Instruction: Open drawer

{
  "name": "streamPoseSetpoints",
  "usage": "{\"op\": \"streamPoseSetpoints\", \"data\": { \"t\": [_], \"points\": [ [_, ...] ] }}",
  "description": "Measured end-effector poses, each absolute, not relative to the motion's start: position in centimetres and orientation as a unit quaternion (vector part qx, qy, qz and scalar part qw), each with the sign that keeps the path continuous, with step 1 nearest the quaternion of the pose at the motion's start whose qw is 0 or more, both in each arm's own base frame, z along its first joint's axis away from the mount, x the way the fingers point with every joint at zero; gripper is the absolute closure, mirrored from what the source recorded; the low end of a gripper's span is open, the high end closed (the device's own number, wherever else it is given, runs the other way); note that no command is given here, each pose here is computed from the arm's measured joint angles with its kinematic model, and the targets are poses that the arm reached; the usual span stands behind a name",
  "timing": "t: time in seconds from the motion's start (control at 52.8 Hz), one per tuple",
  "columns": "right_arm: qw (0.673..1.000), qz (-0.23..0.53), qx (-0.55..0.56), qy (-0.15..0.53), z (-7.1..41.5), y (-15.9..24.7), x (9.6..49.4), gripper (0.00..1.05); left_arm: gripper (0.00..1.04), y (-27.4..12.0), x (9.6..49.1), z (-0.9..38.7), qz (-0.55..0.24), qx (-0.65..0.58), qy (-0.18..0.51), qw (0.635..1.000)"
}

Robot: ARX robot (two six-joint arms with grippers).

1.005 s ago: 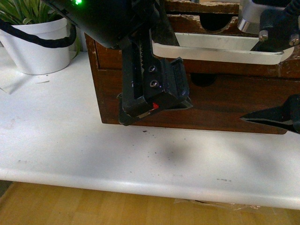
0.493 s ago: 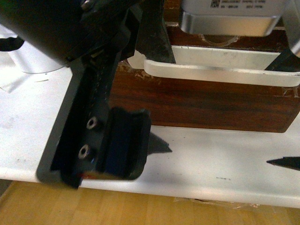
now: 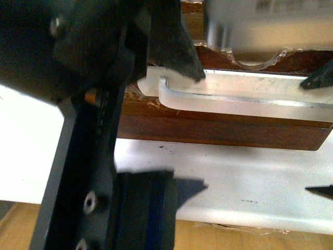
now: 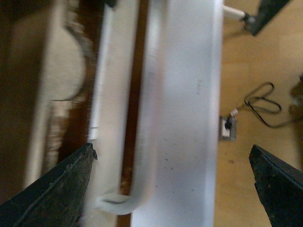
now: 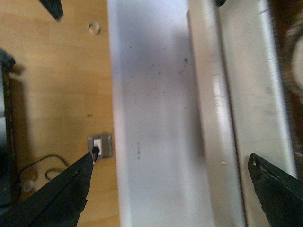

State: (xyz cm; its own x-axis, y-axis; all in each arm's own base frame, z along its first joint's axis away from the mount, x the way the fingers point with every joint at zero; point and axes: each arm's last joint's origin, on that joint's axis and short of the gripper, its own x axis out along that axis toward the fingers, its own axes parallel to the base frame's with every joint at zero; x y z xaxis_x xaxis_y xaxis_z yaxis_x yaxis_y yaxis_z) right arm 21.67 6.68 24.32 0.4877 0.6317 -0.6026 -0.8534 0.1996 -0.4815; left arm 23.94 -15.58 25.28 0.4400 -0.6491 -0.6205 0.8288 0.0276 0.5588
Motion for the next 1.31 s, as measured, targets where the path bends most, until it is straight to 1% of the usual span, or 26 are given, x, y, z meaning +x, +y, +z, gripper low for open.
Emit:
{"op": "streamPoseSetpoints", "data": {
  "t": [0.076,0.152,0.19,0.227,0.303,0.398,0.455,0.512,0.55,0.607,0.664,0.72,0.796,0.91,1.156,1.213,1.232,1.251,1.289,1.308],
  "points": [
    [0.787,0.472,-0.382,0.112,25.3,5.8,21.1,0.09,0.06,-14.6,24.1,26.3,-0.495,0.428,0.059,0.754],
    [0.804,0.455,-0.369,0.098,25.8,5.0,20.6,0.09,0.06,-13.8,23.9,27.1,-0.475,0.395,0.037,0.785],
    [0.813,0.445,-0.364,0.092,25.9,4.6,20.4,0.09,0.06,-13.4,23.9,27.4,-0.468,0.387,0.027,0.794],
    [0.824,0.431,-0.358,0.083,26.0,4.1,20.1,0.09,0.06,-12.6,23.7,27.8,-0.444,0.358,0.013,0.822],
    [0.849,0.399,-0.339,0.068,26.0,3.2,19.5,0.09,0.06,-11.2,23.3,28.1,-0.395,0.319,-0.004,0.862],
    [0.888,0.34,-0.306,0.041,25.8,1.8,18.3,0.09,0.06,-9.2,22.2,27.0,-0.337,0.255,-0.001,0.906],
    [0.904,0.318,-0.285,0.033,25.6,1.2,17.7,0.09,0.06,-8.2,21.5,26.2,-0.299,0.222,0.003,0.928],
    [0.919,0.297,-0.257,0.032,25.3,0.7,17.0,0.09,0.06,-7.5,20.7,25.4,-0.266,0.201,0.006,0.943],
    [0.934,0.275,-0.224,0.031,24.7,0.0,16.1,0.09,0.06,-6.8,19.9,24.6,-0.229,0.171,0.013,0.958],
    [0.947,0.262,-0.18,0.04,23.9,-0.7,14.9,0.09,0.06,-5.6,18.6,23.0,-0.174,0.139,0.031,0.974],
    [0.956,0.251,-0.144,0.037,23.0,-1.4,13.8,0.09,0.06,-4.5,17.5,21.5,-0.123,0.107,0.052,0.985],
    [0.967,0.229,-0.11,0.034,22.3,-2.1,12.6,0.09,0.06,-3.2,16.1,19.9,-0.054,0.06,0.078,0.994],
    [0.977,0.195,-0.075,0.041,21.2,-2.8,11.5,0.09,0.06,-2.0,14.4,19.0,0.016,0.01,0.087,0.996],
    [0.984,0.165,-0.042,0.051,19.6,-3.1,10.6,0.09,0.06,-1.7,12.6,18.2,0.075,-0.015,0.095,0.992],
    [0.988,0.148,-0.02,0.044,19.3,-3.1,10.3,0.09,0.07,-1.8,12.0,17.6,0.07,-0.035,0.089,0.993],
    [0.988,0.145,-0.018,0.044,19.3,-3.1,10.3,0.09,0.16,-1.7,12.0,17.4,0.03,-0.032,0.05,0.998],
    [0.99,0.131,-0.018,0.038,19.3,-3.0,10.3,0.11,0.19,-1.6,11.9,17.3,0.017,-0.031,0.035,0.999],
    [0.994,0.106,-0.019,0.032,19.2,-3.0,10.2,0.15,0.21,-1.6,11.9,17.3,0.012,-0.028,0.029,0.999],
    [0.998,0.057,-0.019,0.023,18.9,-2.8,10.1,0.21,0.3,-1.5,11.8,17.3,-0.003,-0.023,0.01,1.0],
    [0.999,0.032,-0.017,0.017,18.6,-2.7,9.9,0.27,0.34,-1.4,11.7,17.3,-0.003,-0.021,0.001,1.0]
  ]
}}
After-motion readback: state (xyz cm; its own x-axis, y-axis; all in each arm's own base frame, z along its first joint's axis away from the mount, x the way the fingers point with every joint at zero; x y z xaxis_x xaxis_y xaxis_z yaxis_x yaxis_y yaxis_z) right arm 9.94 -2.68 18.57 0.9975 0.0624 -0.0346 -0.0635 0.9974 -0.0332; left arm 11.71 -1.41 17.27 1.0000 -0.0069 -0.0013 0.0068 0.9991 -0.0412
